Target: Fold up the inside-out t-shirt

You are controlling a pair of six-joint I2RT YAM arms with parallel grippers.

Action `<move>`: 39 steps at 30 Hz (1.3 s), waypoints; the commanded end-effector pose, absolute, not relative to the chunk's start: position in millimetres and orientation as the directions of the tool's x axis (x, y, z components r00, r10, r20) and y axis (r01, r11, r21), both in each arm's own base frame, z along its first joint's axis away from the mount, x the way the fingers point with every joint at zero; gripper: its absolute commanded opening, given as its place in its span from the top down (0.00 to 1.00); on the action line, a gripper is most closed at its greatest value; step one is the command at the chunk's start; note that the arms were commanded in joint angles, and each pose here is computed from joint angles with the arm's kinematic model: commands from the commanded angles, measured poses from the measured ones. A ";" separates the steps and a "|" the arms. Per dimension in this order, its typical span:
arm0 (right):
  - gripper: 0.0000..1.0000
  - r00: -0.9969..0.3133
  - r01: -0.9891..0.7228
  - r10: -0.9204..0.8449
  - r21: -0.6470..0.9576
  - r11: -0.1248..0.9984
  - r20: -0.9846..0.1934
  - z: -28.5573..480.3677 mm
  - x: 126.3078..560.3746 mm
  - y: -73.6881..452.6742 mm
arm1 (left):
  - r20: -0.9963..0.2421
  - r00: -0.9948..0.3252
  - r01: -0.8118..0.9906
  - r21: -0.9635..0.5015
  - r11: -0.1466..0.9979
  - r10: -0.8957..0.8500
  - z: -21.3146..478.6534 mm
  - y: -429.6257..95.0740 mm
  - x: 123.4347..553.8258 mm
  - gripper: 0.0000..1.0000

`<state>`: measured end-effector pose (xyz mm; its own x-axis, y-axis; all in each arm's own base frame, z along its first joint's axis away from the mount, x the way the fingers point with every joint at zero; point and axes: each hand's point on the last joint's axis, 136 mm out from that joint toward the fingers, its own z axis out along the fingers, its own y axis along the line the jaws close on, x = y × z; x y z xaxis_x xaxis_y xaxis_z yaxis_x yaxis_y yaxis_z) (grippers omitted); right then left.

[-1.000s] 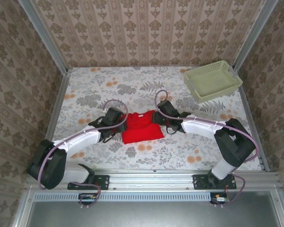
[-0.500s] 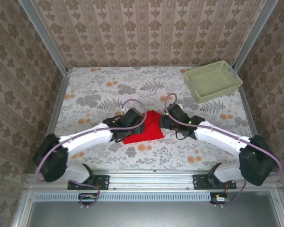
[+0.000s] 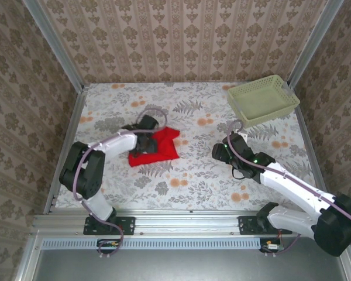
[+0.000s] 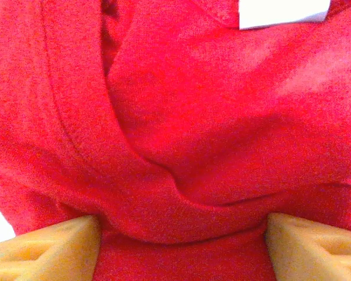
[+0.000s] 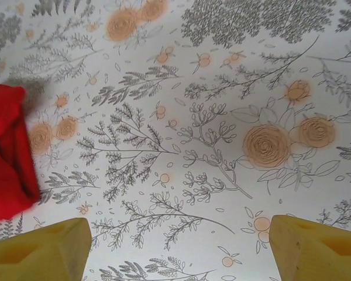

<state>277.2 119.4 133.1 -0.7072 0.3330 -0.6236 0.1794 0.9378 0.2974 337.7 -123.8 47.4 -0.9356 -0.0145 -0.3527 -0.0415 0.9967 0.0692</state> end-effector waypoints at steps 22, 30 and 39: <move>0.17 -0.704 0.198 0.341 0.289 0.937 -0.623 135.2 268.6 103.5 | -0.244 -0.931 -0.294 0.064 0.954 -0.271 33.7 -65.3 341.9 0.08; 0.16 -0.709 0.213 0.340 0.273 0.938 -0.617 130.0 265.2 97.6 | -0.278 -0.916 -0.346 0.184 0.920 -0.289 60.8 16.3 414.3 0.10; 0.15 -0.711 0.222 0.339 0.260 0.940 -0.616 134.2 264.2 90.3 | -0.258 -0.887 -0.437 0.203 0.876 -0.383 54.4 88.5 484.0 0.13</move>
